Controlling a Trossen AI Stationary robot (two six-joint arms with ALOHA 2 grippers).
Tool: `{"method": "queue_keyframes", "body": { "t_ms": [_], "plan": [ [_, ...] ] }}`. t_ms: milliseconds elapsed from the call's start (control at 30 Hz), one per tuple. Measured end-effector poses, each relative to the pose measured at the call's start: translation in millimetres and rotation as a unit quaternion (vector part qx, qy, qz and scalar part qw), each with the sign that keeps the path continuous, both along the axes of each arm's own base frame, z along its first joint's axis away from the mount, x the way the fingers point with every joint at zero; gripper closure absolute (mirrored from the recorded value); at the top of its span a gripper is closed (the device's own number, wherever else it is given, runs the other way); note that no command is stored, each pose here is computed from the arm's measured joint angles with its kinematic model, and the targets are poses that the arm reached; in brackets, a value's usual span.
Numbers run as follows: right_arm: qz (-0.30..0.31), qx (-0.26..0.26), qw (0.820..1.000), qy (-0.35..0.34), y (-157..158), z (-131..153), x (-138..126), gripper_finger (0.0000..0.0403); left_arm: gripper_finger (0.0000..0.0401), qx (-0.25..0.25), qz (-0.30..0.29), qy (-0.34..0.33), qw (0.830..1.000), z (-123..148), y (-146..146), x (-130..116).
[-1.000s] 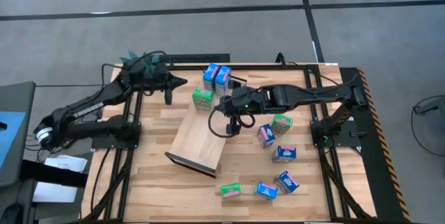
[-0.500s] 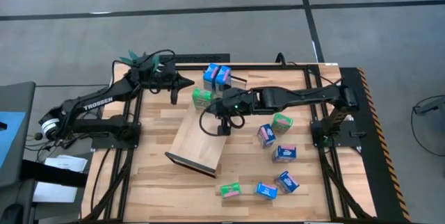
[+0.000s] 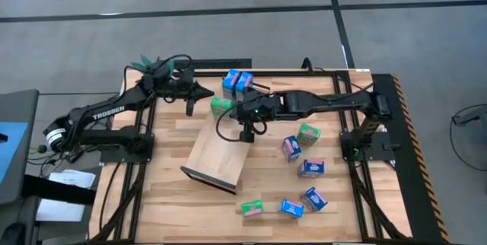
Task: Stack cereal on shelf
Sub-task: Put the middle green cereal box on the shelf
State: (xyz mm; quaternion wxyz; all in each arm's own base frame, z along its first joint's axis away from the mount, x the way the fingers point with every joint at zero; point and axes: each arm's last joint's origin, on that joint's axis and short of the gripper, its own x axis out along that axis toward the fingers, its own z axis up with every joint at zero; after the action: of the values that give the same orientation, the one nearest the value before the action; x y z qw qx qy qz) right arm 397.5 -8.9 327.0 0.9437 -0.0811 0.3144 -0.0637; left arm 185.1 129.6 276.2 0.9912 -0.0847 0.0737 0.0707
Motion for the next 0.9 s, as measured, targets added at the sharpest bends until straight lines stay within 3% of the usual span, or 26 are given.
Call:
{"method": "queue_keyframes", "body": {
  "t_ms": [900],
  "plan": [
    [-0.027, -0.020, 0.999, 0.027, -9, -4, -4, 0.0390, 0.0401, -0.072, -0.060, -0.011, 0.996, 8, -24, 1]
  ]
}}
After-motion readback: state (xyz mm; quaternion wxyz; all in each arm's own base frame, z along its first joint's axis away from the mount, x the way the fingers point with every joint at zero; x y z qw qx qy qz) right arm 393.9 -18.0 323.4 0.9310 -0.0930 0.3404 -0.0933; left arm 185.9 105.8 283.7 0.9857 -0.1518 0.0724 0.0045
